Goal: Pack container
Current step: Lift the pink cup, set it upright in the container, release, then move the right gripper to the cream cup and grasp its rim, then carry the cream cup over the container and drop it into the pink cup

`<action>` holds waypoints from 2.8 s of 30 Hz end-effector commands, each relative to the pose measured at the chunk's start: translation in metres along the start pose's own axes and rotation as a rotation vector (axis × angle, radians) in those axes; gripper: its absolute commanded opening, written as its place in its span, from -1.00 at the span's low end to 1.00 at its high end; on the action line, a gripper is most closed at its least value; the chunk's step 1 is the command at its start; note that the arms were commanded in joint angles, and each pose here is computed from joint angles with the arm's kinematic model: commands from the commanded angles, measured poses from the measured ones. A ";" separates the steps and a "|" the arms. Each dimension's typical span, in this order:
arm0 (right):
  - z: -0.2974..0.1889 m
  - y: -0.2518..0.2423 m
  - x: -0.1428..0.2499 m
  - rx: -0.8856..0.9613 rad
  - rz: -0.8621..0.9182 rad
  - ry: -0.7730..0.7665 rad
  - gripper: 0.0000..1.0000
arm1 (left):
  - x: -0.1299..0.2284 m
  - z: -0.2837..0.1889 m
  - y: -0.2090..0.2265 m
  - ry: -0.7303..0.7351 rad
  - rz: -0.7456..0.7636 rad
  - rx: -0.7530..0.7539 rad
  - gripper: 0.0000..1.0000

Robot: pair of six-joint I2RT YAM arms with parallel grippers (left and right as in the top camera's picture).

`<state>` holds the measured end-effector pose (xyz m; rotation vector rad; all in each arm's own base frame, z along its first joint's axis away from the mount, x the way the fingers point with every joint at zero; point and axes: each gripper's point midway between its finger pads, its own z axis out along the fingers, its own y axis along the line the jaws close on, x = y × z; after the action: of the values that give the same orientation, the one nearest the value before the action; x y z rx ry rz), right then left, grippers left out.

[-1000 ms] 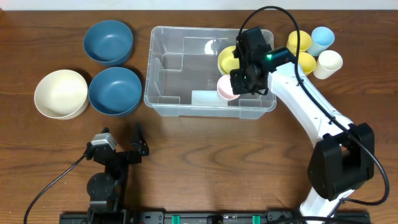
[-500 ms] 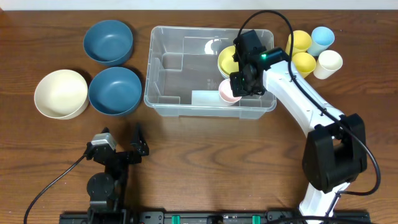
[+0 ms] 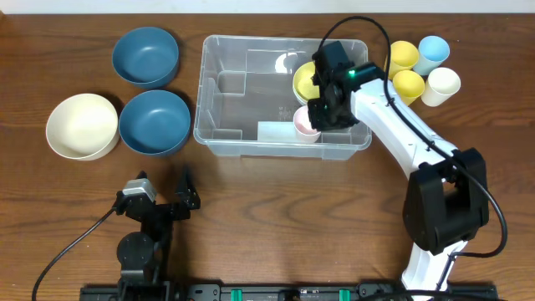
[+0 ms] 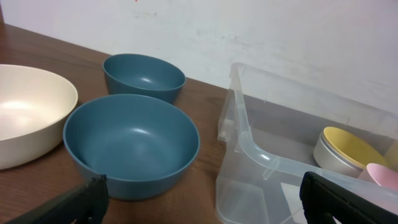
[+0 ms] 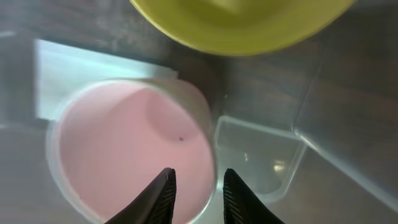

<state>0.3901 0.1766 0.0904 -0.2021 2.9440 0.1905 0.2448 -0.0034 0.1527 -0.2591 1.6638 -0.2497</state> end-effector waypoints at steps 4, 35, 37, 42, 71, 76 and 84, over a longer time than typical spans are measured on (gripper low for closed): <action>-0.091 0.023 -0.039 -0.083 -0.017 -0.177 -0.35 | 0.014 0.001 0.008 0.041 0.016 -0.028 0.96; -0.074 -0.323 -0.027 0.219 0.800 -0.144 0.15 | 0.014 0.001 0.008 0.041 0.016 -0.028 0.96; -0.063 -0.330 -0.025 0.217 0.808 -0.129 0.14 | 0.014 0.001 0.008 0.041 0.016 -0.028 0.96; -0.037 -0.340 -0.027 0.214 0.790 -0.106 0.12 | 0.014 0.001 0.008 0.041 0.016 -0.028 0.96; -0.062 -0.317 -0.021 0.155 0.777 -0.089 -0.97 | 0.014 0.001 0.008 0.041 0.016 -0.028 0.96; -0.136 -0.281 -0.030 0.080 0.730 -0.235 -0.97 | 0.014 0.001 0.008 0.041 0.016 -0.028 0.96; -0.201 -0.169 -0.047 -0.038 0.491 -0.379 -0.97 | 0.014 0.001 0.008 0.041 0.016 -0.028 0.96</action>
<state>0.4247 -0.0570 0.2753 0.6373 2.5159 0.2292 0.2448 -0.0034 0.1527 -0.2591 1.6638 -0.2497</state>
